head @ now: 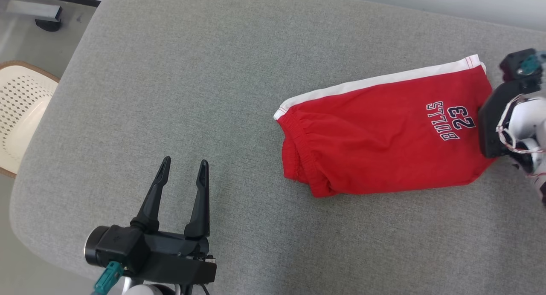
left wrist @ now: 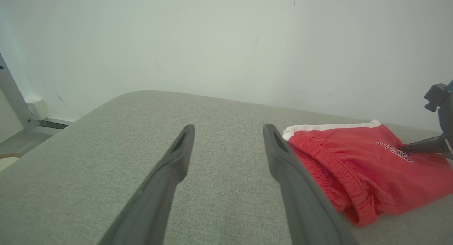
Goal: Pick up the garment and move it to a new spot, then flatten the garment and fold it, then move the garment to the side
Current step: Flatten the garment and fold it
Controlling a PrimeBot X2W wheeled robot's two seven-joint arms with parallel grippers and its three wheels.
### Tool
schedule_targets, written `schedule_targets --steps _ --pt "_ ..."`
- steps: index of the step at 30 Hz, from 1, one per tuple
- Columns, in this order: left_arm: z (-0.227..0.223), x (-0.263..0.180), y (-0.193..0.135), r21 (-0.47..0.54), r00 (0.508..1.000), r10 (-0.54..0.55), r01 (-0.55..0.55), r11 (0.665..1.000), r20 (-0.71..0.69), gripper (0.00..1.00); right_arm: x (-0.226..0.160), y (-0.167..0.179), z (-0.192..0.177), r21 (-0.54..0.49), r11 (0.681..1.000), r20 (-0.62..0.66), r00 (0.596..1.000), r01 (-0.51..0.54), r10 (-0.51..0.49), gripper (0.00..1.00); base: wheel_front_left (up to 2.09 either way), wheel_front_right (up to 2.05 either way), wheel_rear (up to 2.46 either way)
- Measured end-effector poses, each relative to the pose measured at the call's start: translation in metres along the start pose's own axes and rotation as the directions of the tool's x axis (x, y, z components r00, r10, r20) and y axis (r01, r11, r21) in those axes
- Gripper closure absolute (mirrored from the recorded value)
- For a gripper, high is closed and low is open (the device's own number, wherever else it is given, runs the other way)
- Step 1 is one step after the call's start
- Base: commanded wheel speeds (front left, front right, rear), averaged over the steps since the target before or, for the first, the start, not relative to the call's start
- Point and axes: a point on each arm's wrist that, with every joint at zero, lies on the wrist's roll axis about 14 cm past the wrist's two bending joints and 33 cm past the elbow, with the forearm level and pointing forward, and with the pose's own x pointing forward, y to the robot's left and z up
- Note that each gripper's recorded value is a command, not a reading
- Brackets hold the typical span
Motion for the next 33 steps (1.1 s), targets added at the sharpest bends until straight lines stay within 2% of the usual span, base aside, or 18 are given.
schedule_targets --steps 5,15,27,33 --pt "-0.002 0.0 -0.001 -0.004 1.0 -0.002 0.001 1.0 -0.006 0.0 0.0 -0.002 -0.001 0.002 1.0 0.028 1.0 0.008 -0.008 1.0 0.0 0.0 0.0" --pt "0.003 -0.002 -0.008 -0.019 1.0 -0.025 0.026 0.999 0.009 0.0 -0.025 -0.031 -0.017 0.085 0.993 0.099 0.991 0.086 -0.094 1.0 0.0 0.0 0.0" --pt "0.006 -0.011 -0.025 -0.047 0.997 -0.073 0.074 0.996 0.02 0.0 -0.082 -0.064 -0.033 0.139 0.97 0.182 0.957 0.201 -0.224 1.0 0.0 0.0 0.0" --pt "0.009 -0.019 -0.031 -0.057 0.995 -0.091 0.093 0.994 0.027 0.0 -0.109 -0.061 -0.024 0.13 0.964 0.228 0.939 0.234 -0.258 1.0 0.0 0.0 0.0"
